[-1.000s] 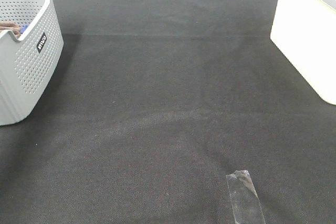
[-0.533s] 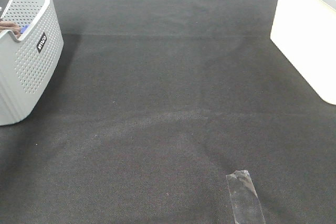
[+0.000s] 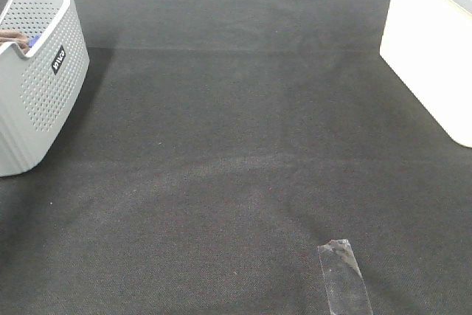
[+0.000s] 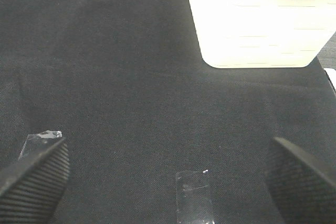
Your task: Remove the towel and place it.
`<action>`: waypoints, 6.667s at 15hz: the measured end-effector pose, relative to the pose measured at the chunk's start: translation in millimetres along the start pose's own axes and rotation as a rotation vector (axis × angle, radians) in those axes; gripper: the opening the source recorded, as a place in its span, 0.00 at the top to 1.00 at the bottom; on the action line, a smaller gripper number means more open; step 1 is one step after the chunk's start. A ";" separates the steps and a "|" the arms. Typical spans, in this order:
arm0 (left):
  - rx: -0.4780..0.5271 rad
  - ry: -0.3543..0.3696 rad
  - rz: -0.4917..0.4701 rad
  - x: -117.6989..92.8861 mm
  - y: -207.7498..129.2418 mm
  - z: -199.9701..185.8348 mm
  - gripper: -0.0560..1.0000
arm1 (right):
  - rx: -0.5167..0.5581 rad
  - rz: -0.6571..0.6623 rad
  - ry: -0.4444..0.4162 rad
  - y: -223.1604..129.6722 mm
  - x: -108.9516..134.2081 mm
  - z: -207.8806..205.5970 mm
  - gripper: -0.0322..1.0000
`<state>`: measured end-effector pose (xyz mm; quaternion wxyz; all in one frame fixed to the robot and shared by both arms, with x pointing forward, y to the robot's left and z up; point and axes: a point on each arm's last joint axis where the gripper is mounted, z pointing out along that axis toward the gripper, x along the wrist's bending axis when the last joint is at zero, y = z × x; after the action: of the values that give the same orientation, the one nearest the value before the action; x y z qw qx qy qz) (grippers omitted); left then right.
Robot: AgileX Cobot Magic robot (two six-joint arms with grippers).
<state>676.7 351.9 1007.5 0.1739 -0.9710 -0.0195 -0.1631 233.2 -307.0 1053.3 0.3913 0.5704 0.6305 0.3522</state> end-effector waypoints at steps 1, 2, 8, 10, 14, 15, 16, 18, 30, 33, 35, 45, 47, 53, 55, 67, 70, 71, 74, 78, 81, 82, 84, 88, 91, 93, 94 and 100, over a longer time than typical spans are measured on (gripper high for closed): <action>-0.009 0.000 -0.007 0.0 0.9 0.0 0.52 | 0.000 0.000 0.000 0.0 0.0 0.0 0.04; -0.017 0.003 -0.025 0.3 1.5 0.0 0.64 | 0.000 0.000 0.000 0.0 0.0 0.0 0.04; -0.050 0.030 -0.160 3.0 3.5 0.2 0.83 | 0.000 0.000 0.000 0.0 0.0 0.0 0.04; -0.052 0.037 -0.165 3.3 2.8 -3.4 0.91 | 0.000 0.000 0.000 0.0 0.0 0.0 0.04; -0.072 0.148 -0.353 5.9 -9.4 -51.7 0.94 | 0.000 0.000 0.000 0.0 0.0 0.0 0.04; -0.089 0.205 -0.441 5.8 -16.0 -73.8 0.94 | 0.000 0.000 0.000 0.0 0.0 0.0 0.04; -0.124 0.263 -0.540 6.1 -21.2 -92.5 0.94 | 0.000 0.000 0.000 0.0 0.0 0.0 0.04; -0.212 0.373 -0.700 4.2 -30.1 -130.6 0.94 | 0.000 0.000 0.000 0.0 0.0 0.0 0.04; -0.978 0.808 -0.877 -1.1 51.5 -286.5 0.94 | 0.000 0.000 0.000 0.0 0.0 0.0 0.04; -1.193 0.726 -1.003 -6.3 75.4 -304.7 0.94 | 0.000 -0.006 -0.011 0.0 -1.0 0.0 0.04; -1.255 0.695 -1.004 -10.8 88.4 -312.9 0.94 | 0.000 -0.010 -0.018 0.0 -1.7 0.0 0.04; -1.494 0.437 -1.067 -21.6 160.3 -320.5 0.94 | -0.106 0.088 0.296 80.5 29.2 81.5 0.04; -1.530 0.406 -1.099 -19.8 163.5 -318.9 0.94 | -0.059 0.005 0.318 86.8 34.2 121.1 0.04; -1.631 0.392 -1.149 -16.7 163.9 -323.2 0.94 | -0.075 -0.083 0.682 107.4 87.5 211.4 0.05; -1.627 0.388 -1.150 -14.7 167.9 -318.9 0.94 | -0.045 -0.155 0.741 115.0 123.6 237.6 0.05; -1.647 0.372 -1.171 -13.6 169.0 -318.3 0.94 | -0.065 -0.236 0.852 154.7 217.8 324.9 0.12; -1.650 0.368 -1.175 -13.6 169.0 -318.3 0.94 | -0.052 -0.293 0.840 151.2 217.1 326.7 0.60; -1.651 0.367 -1.176 -13.6 169.0 -318.3 0.94 | -0.047 -0.294 0.819 151.2 215.7 327.8 0.83; -1.633 0.392 -1.149 -13.7 169.2 -317.9 0.94 | -0.048 -0.286 0.792 155.4 212.5 325.0 0.96; -1.443 0.570 -0.917 -15.5 171.1 -311.3 0.94 | 0.063 -0.206 0.834 151.7 213.3 318.3 0.96; -1.312 0.699 -0.737 -16.1 171.3 -308.0 0.94 | 0.163 -0.250 0.789 150.7 204.9 308.7 0.96; -1.248 0.777 -0.628 -16.1 171.3 -307.5 0.94 | 0.239 -0.282 0.733 153.6 194.3 296.1 0.96; -1.208 0.826 -0.559 -16.1 171.3 -307.5 0.94 | 0.277 -0.324 0.657 167.4 181.2 280.4 0.96; -1.207 0.888 -0.518 -15.2 170.2 -311.2 0.94 | 0.272 -0.414 0.473 215.2 156.7 255.9 0.96; -1.275 0.982 -0.527 -12.6 166.9 -320.7 0.94 | 0.194 -0.572 0.298 261.8 135.9 239.1 0.96; -1.338 1.077 -0.528 -11.4 163.8 -330.3 0.94 | 0.077 -0.659 0.159 297.1 120.8 224.4 0.96; -1.362 1.143 -0.526 -9.6 159.3 -334.4 0.94 | 0.022 -0.677 0.109 311.9 115.1 216.5 0.96; -1.411 1.338 -0.649 8.2 118.2 -332.2 0.94 | -0.289 -0.723 0.009 354.4 110.7 197.6 0.96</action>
<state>592.7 126.5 1265.4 -0.5140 -0.5101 -0.0799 -0.6850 562.5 -161.4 1270.8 0.5638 0.2487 0.7363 0.2795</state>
